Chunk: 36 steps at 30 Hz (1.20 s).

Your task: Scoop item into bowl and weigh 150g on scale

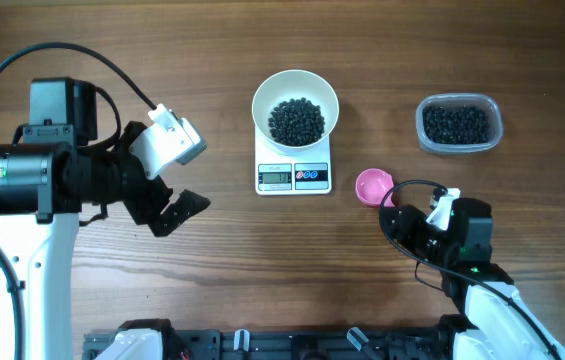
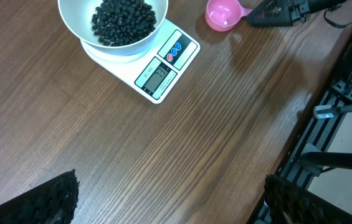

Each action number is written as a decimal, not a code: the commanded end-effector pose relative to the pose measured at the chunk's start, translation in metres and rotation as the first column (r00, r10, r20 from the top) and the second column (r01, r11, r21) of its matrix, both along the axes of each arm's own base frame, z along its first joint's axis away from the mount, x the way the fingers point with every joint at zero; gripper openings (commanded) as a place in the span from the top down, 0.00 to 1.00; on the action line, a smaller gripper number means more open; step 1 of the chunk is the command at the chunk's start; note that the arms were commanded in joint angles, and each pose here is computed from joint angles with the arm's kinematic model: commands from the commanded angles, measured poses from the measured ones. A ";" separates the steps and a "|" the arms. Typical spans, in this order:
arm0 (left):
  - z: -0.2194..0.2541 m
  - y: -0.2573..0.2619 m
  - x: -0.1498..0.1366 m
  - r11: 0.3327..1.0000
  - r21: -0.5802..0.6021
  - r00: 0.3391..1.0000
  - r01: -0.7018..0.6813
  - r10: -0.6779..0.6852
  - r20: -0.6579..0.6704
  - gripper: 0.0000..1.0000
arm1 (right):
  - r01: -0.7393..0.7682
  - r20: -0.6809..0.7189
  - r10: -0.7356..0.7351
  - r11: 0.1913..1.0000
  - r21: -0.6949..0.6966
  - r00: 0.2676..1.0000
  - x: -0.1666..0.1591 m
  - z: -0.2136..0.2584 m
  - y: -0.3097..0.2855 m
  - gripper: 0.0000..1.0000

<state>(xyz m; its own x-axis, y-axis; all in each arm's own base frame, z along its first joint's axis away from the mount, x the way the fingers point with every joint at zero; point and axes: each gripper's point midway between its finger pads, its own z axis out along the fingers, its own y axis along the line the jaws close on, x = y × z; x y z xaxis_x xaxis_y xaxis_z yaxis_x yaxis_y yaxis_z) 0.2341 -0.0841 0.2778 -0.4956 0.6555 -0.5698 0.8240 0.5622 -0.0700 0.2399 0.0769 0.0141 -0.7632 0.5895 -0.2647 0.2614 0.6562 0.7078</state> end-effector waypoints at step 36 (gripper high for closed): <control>0.007 0.000 0.000 1.000 -0.004 1.000 0.005 -0.005 0.028 0.00 | 0.021 -0.235 -0.040 0.996 -0.083 0.971 -0.047 -0.036 -0.012 0.28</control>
